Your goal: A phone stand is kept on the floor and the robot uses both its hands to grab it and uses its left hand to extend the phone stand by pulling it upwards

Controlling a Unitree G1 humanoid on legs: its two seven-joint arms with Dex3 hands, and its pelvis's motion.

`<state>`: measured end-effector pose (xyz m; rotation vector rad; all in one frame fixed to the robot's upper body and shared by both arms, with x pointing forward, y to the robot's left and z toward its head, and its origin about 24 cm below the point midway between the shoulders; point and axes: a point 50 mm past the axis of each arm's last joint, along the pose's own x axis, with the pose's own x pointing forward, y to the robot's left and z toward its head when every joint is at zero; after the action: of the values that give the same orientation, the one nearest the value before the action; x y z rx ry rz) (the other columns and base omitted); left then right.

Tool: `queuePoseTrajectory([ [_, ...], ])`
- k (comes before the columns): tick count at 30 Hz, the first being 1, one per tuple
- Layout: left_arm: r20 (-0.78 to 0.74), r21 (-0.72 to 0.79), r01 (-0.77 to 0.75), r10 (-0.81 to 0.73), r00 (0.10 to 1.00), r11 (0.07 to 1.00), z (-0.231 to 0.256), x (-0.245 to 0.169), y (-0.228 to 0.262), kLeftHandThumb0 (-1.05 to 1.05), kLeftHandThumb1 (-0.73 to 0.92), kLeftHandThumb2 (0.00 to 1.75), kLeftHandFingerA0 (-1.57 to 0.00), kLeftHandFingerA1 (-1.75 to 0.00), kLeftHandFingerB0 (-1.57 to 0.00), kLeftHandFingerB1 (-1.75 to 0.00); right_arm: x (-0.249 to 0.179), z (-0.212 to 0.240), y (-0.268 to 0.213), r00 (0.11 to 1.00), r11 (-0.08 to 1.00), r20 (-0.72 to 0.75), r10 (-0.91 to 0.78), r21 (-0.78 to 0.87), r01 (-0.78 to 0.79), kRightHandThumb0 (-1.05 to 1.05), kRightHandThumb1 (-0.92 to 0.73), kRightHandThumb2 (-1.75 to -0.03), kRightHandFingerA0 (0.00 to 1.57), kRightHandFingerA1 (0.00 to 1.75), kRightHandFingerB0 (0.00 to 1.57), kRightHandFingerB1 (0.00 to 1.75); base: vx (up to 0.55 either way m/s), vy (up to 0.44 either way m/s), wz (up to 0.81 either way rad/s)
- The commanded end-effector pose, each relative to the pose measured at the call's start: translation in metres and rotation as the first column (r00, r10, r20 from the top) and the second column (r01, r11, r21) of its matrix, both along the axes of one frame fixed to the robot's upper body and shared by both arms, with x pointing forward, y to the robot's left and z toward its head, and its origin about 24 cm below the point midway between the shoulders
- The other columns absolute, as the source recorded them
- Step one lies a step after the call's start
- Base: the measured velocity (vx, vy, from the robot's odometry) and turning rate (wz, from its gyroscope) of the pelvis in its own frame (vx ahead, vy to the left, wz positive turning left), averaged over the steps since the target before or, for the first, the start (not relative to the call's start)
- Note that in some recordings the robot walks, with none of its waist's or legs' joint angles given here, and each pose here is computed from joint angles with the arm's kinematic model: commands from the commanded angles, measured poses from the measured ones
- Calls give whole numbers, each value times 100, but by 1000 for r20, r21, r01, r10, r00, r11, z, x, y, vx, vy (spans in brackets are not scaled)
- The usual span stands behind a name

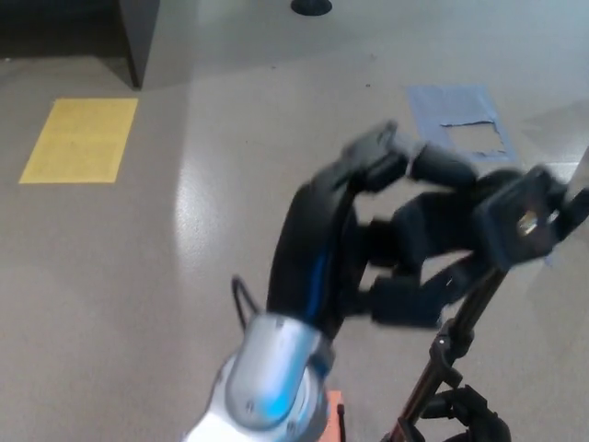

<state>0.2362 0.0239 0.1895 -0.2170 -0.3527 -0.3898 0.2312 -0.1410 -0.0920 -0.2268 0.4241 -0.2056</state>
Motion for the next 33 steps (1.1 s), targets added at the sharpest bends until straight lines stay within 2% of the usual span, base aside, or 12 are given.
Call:
queuePoseTrajectory([
  [1,207,-350,142,-71,976,926,112,-11,-11,-31,39,104,-156,-166,-129,-154,-21,-15,-26,994,994,-89,-59,-101,50,-40,-72,-56,56,172,54,157,0,0,0],
  [4,250,-355,130,-40,967,926,127,-8,-5,-31,42,95,-148,-160,-120,-147,-22,-16,-25,994,994,-93,-61,-96,52,-39,-72,-55,56,173,54,157,0,0,0],
  [5,264,-360,125,-28,964,925,134,-8,-2,-19,49,83,-113,-175,-82,-175,-23,-16,-25,994,994,-93,-61,-94,52,-38,-72,-54,57,174,54,158,0,0,0],
  [7,274,-382,124,-16,962,916,144,-8,0,-17,50,80,-108,-175,-79,-175,-23,-17,-25,994,994,-94,-62,-98,52,-39,-72,-55,57,173,55,158,0,0,0],
  [11,314,-394,108,24,949,913,161,-9,5,-17,55,74,-103,-175,-77,-175,-24,-17,-25,994,995,-95,-62,-81,55,-36,-73,-54,55,173,53,159,0,0,0],
  [14,323,-396,104,33,946,912,167,-9,8,-18,53,73,-101,-175,-76,-175,-24,-17,-25,994,995,-93,-54,-90,46,-36,-73,-54,55,173,53,159,0,0,0],
  [25,304,-370,113,6,953,922,155,-6,6,-17,52,75,-101,-175,-75,-175,-26,-18,-26,992,996,-102,-69,-56,64,-36,-73,-53,55,175,52,160,0,0,0],
  [26,304,-363,115,1,953,925,154,-5,6,-24,40,90,-130,-143,-110,-134,-26,-18,-27,992,996,-103,-71,-56,65,-37,-73,-54,54,173,52,159,0,0,0],
  [28,301,-359,112,2,954,927,153,-5,6,-24,40,89,-131,-144,-110,-134,-26,-18,-27,992,996,-104,-77,-53,72,-36,-72,-53,54,173,52,158,0,0,0],
  [29,299,-357,114,-2,954,927,152,-4,5,-15,55,74,-101,-175,-75,-175,-27,-19,-27,991,996,-105,-80,-44,76,-36,-73,-53,53,174,51,160,0,0,0],
  [33,292,-330,121,-21,956,936,146,-3,4,-18,59,71,-101,-175,-76,-175,-29,-20,-26,991,996,-111,-74,-54,69,-36,-72,-54,52,171,51,157,0,0,0],
])
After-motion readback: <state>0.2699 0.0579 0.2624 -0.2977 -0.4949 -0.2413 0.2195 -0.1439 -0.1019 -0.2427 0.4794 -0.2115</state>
